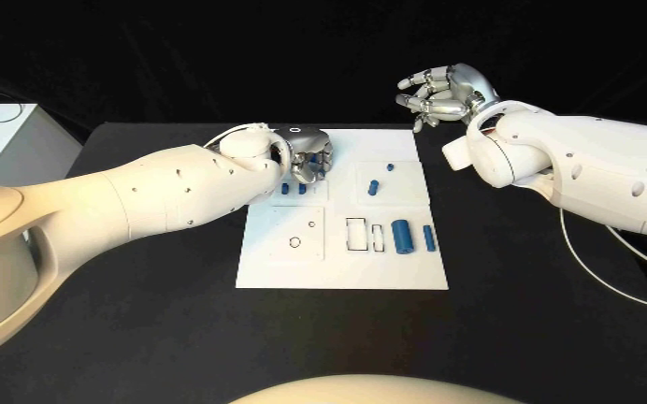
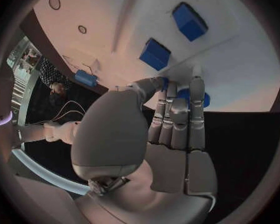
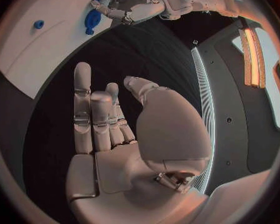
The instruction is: Assemble the parts on the task board
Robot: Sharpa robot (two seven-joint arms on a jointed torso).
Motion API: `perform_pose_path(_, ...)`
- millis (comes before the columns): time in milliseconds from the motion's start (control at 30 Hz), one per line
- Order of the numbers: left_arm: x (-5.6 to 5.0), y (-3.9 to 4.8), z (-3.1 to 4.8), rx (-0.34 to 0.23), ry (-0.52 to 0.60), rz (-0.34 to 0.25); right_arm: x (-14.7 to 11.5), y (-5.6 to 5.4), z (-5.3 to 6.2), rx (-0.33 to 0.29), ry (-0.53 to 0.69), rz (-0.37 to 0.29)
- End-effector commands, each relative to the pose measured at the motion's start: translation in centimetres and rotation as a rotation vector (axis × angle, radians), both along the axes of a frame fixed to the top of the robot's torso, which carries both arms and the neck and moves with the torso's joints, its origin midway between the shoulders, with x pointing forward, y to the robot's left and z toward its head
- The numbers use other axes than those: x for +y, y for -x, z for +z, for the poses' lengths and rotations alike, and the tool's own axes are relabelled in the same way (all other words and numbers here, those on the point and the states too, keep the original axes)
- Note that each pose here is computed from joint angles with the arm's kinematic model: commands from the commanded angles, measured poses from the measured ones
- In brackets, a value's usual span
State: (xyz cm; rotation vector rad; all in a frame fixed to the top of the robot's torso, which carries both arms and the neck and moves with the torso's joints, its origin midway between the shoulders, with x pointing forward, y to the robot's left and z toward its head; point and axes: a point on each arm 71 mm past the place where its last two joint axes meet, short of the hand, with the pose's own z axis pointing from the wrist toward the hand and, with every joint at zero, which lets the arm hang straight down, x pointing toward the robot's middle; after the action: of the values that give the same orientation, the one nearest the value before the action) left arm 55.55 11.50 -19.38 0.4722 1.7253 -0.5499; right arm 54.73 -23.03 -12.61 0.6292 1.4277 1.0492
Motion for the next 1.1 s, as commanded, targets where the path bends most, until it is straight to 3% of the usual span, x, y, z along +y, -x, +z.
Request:
perform_pose_path(33, -0.1, 0.10, -0.26, 0.017, -0.010, -0.012, 0.1, 0.0, 0.1, -0.004, 0.000, 0.005)
perform_pose_path(400, 0.2, 0.32, 0.19, -0.025, 0.054, -0.022, 0.1, 0.0, 0.1, -0.003, 0.001, 0.006)
perform_pose_path(633, 1.1, 0.75, 1.49, -0.028, 0.143, -0.017, -0.1, 0.0, 0.1, -0.002, 0.002, 0.003)
perform_pose_path(833, 2.3, 1.04, 2.88, -0.018, 0.196, 0.000, -0.3, 0.0, 0.1, -0.002, 0.003, -0.001)
perform_pose_path(1100, 4.6, 1.36, 3.25, 0.016, 0.193, 0.031, -0.5, 0.0, 0.1, 0.000, 0.004, -0.004)
